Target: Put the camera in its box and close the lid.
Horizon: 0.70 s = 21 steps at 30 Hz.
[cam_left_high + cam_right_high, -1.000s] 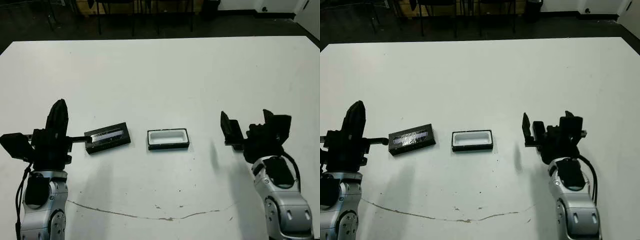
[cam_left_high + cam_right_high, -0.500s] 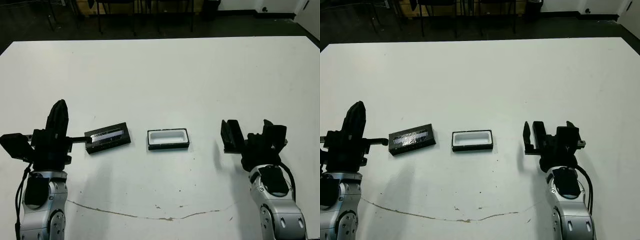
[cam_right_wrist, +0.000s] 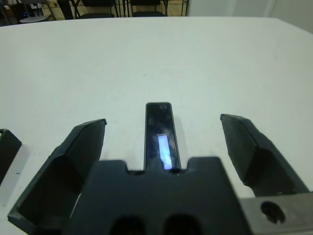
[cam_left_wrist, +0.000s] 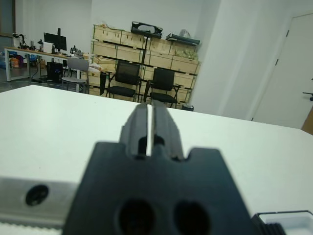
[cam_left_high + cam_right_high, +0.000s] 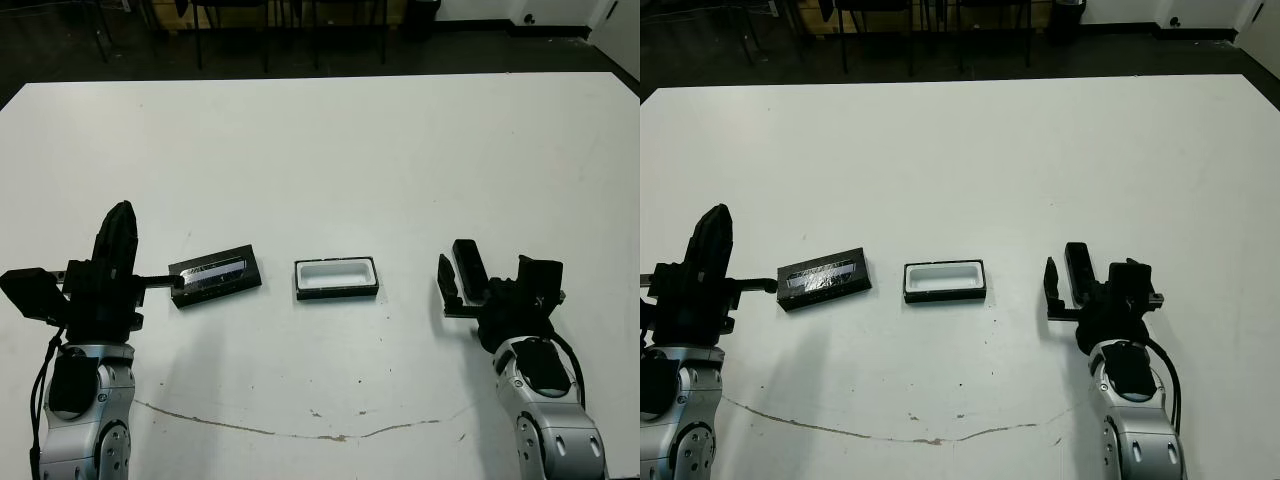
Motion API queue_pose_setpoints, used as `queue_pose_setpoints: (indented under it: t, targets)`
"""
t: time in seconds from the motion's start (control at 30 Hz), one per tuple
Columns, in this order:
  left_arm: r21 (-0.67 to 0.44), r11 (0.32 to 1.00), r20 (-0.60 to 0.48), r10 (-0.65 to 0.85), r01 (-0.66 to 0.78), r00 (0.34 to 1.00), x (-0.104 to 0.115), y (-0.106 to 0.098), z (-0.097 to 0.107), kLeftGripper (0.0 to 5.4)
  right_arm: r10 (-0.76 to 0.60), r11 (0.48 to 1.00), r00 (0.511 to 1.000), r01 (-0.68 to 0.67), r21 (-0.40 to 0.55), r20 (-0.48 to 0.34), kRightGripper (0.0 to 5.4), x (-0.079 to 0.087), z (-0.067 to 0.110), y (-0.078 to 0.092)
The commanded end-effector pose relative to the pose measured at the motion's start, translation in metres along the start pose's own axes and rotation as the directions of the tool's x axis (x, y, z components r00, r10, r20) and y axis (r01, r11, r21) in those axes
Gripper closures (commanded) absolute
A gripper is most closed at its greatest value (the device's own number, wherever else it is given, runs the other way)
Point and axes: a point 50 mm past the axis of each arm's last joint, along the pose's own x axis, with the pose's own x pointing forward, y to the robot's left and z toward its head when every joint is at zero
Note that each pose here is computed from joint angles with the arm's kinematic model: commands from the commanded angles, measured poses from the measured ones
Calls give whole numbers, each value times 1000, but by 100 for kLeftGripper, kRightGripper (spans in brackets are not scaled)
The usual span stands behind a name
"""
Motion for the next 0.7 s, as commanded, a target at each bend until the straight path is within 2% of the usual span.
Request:
queue_pose_setpoints:
  t: [0.03, 0.27, 0.7]
  targets:
    - [5, 1000, -33, 9, -9, 999, -3, 3, -5, 540, 2, 1000, 999, -3, -10, -45, 2, 0, -9, 0]
    - [0, 1000, -37, 10, -10, 999, -4, 4, -6, 540, 1, 1000, 998, -2, -19, -69, 2, -1, -14, 1]
    - [-2, 1000, -45, 7, -7, 999, -4, 4, -7, 540, -1, 999, 998, -2, -43, -57, 2, -2, -21, 0]
